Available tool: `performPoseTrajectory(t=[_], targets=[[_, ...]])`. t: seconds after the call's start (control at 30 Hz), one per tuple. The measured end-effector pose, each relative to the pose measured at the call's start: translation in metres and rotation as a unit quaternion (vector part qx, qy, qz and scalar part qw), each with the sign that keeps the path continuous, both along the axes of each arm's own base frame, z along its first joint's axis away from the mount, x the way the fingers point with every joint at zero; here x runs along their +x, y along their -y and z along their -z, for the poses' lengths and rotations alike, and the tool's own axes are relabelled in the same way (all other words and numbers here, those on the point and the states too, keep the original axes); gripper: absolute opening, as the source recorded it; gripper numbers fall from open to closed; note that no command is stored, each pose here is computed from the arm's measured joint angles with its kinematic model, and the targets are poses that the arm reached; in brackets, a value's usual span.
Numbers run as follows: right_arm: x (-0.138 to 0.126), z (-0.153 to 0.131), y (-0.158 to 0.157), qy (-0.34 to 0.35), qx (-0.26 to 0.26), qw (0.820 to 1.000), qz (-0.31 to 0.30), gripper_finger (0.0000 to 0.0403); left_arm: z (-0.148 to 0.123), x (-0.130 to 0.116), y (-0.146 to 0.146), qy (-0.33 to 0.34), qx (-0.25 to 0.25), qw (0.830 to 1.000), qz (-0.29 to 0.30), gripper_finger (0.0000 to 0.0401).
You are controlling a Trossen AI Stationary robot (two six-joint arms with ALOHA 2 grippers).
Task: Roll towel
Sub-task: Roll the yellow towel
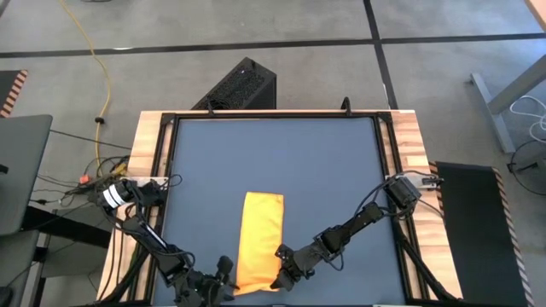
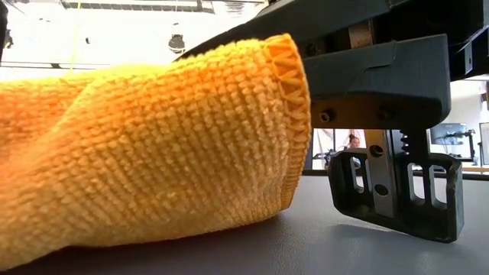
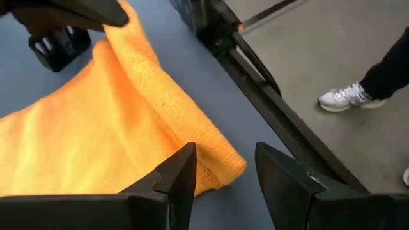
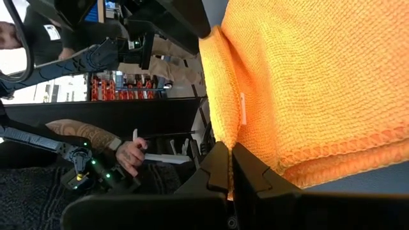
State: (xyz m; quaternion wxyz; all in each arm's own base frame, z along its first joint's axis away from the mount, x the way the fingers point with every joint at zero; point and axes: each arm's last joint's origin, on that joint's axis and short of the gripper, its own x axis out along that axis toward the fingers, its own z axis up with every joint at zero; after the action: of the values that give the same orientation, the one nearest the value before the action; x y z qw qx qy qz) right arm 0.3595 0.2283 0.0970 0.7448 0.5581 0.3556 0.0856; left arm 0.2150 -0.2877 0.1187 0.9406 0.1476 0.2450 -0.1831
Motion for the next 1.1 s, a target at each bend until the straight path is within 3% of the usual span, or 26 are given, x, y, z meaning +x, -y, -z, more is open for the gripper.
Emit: performPoseTrajectory(t=[0.2, 0.5, 0.83, 1.1], targets=[[0.000, 0.000, 0.000, 0.000, 0.001, 1.000, 0.001, 0.0021, 0.001, 0.000, -0.001, -0.010, -0.018, 0.999, -0.026, 0.0133], [0.000, 0.000, 0.000, -0.002, 0.003, 1.000, 0.002, 0.0024, 0.002, 0.000, -0.002, -0.021, -0.033, 0.999, -0.033, 0.0008], [-0.001, -0.001, -0.002, 0.003, 0.015, 1.000, -0.026, 0.0025, 0.004, 0.000, -0.004, -0.022, -0.032, 0.999, -0.035, 0.0000], [-0.001, -0.002, -0.002, -0.006, 0.032, 0.998, -0.049, 0.0034, 0.011, 0.000, -0.013, -0.031, -0.066, 0.996, -0.057, 0.0000]])
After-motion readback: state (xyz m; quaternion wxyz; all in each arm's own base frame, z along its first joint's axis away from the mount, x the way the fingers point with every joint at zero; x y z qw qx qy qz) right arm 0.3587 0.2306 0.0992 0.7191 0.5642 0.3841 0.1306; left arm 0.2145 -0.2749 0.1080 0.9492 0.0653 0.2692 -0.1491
